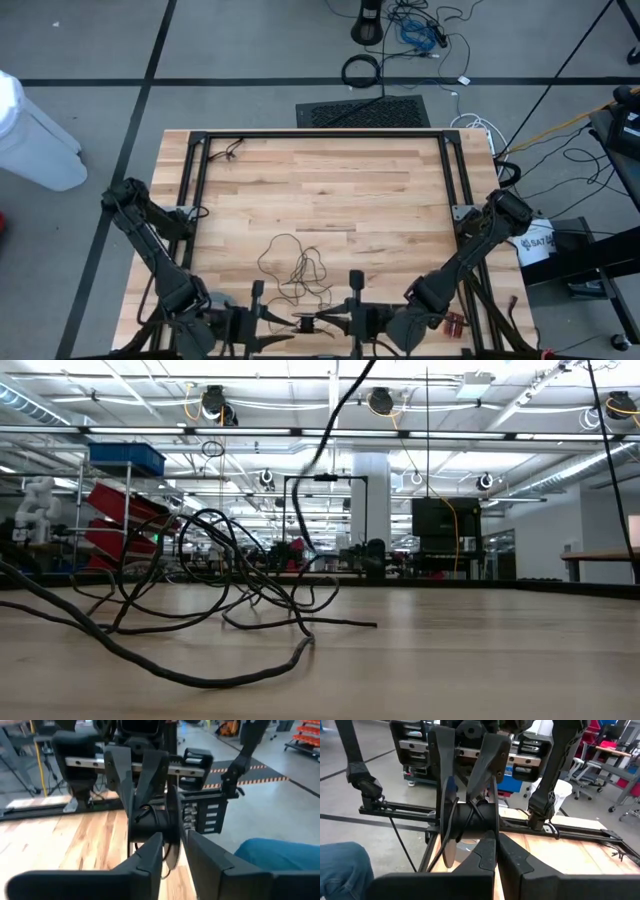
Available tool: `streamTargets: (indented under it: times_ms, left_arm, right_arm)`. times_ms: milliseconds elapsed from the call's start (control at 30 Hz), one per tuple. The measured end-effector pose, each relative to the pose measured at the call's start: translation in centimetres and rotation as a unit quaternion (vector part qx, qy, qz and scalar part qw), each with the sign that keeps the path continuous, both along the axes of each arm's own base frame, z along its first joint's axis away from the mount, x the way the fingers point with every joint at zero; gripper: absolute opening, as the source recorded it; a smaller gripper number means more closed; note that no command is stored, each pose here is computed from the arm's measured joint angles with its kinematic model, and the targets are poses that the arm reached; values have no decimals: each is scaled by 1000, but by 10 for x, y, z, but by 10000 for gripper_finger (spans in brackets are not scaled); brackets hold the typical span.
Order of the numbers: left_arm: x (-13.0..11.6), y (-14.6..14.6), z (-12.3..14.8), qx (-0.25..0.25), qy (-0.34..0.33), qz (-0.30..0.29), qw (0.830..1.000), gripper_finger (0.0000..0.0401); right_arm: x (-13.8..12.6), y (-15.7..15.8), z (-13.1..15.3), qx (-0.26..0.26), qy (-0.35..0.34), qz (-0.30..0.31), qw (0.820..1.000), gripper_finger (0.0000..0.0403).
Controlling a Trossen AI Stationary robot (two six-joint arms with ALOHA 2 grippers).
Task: Coil cords
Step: Coil the black wire onto the spool
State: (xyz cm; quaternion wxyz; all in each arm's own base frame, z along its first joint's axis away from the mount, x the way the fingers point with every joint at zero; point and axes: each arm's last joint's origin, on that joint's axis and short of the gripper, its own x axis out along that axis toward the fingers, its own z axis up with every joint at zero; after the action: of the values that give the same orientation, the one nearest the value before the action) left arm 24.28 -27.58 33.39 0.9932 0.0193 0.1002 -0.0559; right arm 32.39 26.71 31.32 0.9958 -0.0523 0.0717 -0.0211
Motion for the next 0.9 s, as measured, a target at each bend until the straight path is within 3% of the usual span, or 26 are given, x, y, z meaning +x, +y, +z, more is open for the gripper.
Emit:
streamTargets:
  times_ms: [167,400,500,667,900]
  left_arm:
    - [-7,-6,3,10,-18,10,1000,124]
    - [-18,-15,5,11,-22,-25,999,125]
    - [-18,-18,2,33,-20,-48,998,125]
    - [-6,-30,-16,79,-26,-56,995,125]
    - [27,-39,-37,101,-84,-35,991,125]
  right_arm:
    - [-5,2,3,-9,-2,-1,1000,0]
    - [-10,1,11,-17,-14,-29,999,0]
    - [-13,-1,19,-6,-28,-28,999,0]
    - [-21,0,33,-6,-49,-16,999,0]
    - [-34,6,42,-19,-60,2,998,0]
